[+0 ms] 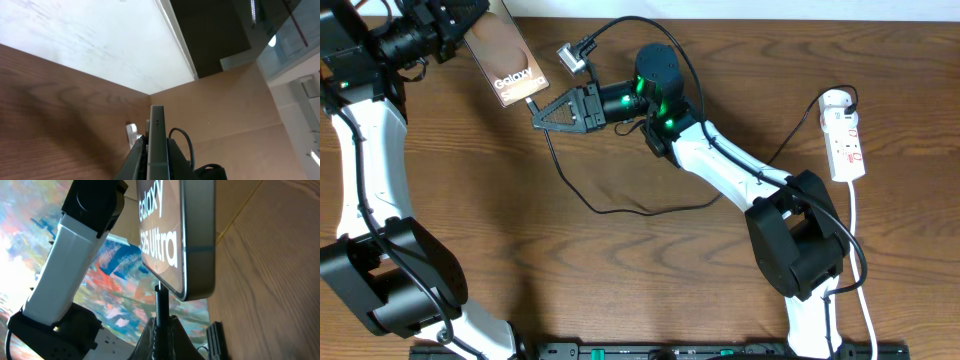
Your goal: Plug charger to phone and switch on socket
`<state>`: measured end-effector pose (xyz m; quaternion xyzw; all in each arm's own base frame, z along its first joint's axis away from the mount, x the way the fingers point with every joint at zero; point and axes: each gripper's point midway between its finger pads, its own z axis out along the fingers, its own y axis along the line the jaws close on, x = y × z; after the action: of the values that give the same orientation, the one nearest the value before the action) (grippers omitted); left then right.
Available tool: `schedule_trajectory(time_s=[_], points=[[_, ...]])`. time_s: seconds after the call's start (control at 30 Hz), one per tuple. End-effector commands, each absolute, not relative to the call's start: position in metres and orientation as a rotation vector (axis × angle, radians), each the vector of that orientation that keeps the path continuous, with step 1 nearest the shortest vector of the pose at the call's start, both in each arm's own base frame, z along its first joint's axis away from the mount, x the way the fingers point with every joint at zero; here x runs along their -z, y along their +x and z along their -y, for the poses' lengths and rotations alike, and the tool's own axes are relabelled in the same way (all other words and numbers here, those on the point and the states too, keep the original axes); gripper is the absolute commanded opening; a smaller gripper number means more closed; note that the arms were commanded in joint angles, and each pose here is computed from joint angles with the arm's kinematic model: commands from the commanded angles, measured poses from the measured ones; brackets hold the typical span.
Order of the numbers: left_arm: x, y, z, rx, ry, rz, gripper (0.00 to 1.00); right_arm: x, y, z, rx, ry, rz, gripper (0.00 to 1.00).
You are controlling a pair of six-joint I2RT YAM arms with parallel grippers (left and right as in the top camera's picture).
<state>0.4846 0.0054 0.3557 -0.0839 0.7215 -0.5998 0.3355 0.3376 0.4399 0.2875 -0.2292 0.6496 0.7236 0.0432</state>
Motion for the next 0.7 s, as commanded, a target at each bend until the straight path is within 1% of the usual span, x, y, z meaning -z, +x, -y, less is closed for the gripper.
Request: schedule_trajectory(time_s=[0.0,0.27,0.67], points=[[-0.3650,0.4688,0.0102,1.643,-0.113,-1.896,0.08,-0.2965,0.3698,-0.4449,-2.152,-0.476,-1.937,0.01],[-0.3650,0.4689,0.0102,1.642,-0.113,-1.896,0.07,-0.2974,0.3739,-0.4471,-2.149,-0.425,-1.937,0.01],[-0.3651,0.4688,0.0104,1.664,-0.145,-1.904,0.07,-0.2974,0.3719,-0.4488,-2.145,-0.440,-1.931,0.01]])
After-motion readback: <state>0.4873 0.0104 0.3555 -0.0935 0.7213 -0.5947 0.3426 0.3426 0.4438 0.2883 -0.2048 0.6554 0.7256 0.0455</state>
